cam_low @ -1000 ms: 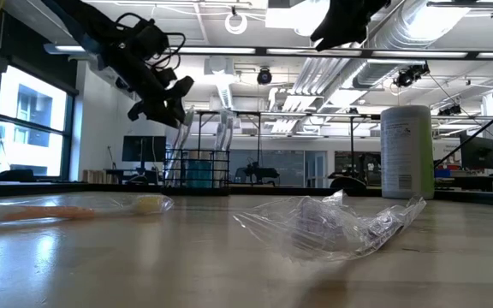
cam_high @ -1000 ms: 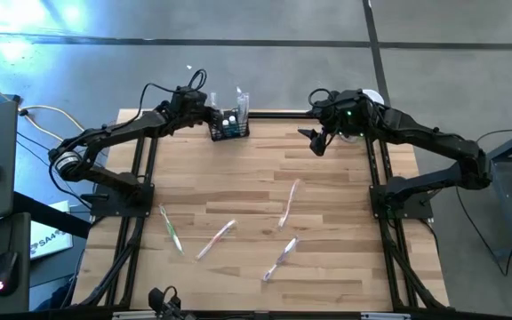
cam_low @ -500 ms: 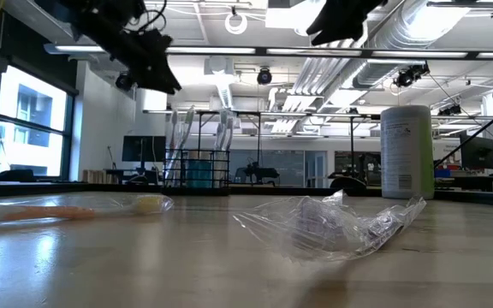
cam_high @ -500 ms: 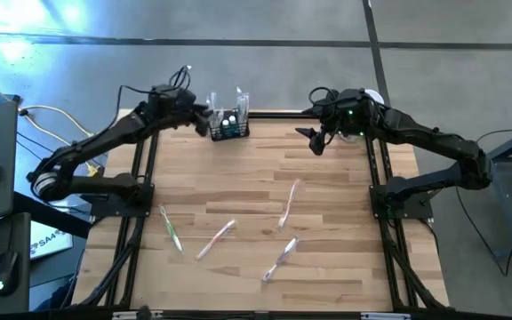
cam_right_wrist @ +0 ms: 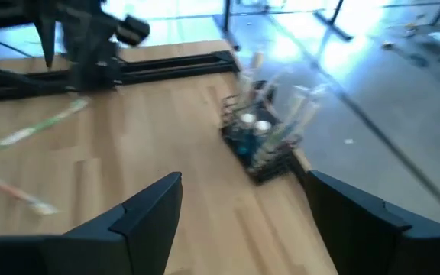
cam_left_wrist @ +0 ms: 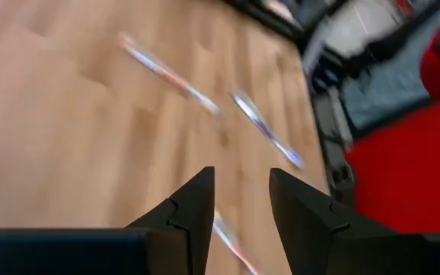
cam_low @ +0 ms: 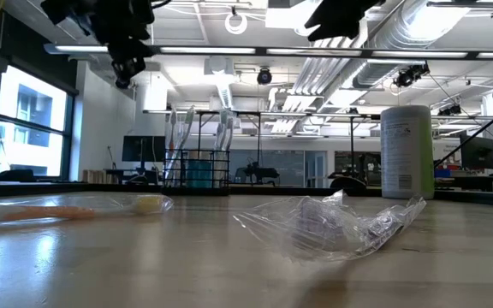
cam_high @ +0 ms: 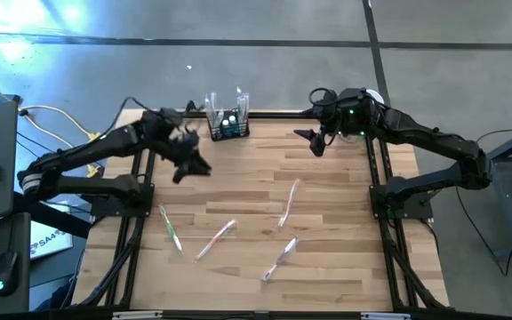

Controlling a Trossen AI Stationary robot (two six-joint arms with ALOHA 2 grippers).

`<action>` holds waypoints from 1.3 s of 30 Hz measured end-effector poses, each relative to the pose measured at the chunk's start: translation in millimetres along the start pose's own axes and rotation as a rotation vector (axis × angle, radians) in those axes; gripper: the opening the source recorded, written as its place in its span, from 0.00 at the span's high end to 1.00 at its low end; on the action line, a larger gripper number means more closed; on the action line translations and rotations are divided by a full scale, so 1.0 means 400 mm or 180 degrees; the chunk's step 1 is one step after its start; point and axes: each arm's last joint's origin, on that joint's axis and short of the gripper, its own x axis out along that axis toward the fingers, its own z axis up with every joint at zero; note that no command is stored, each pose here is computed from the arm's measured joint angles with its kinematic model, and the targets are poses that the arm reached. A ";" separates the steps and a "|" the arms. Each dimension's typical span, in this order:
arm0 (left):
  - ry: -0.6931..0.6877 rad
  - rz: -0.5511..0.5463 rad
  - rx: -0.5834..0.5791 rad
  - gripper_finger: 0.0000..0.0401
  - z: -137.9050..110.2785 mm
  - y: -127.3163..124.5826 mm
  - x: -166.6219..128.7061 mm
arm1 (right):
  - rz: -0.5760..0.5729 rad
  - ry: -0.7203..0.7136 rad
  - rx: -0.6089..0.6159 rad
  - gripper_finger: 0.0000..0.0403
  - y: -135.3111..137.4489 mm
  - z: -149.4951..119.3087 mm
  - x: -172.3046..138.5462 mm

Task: Pick & Place toothbrushing station
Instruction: Put the green toothbrush into the black wire organizer

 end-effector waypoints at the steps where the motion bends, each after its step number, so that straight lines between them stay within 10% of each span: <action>1: 0.0097 -0.0078 -0.0008 0.68 -0.005 -0.013 0.014 | 0.0065 -0.0004 0.0034 0.33 0.001 0.000 0.000; 14: 0.1316 -0.0231 -0.0786 0.68 -0.106 -0.153 0.103 | 0.0370 0.0268 0.0247 0.33 0.028 -0.019 -0.001; 23: 0.2134 0.1097 -0.3126 0.68 -0.190 -0.175 0.096 | 0.0461 0.0497 0.0214 0.33 0.051 -0.079 0.032; 39: 0.1963 0.1858 -0.3593 0.68 -0.240 -0.225 0.165 | 0.0531 0.0592 0.0379 0.33 0.059 -0.128 0.060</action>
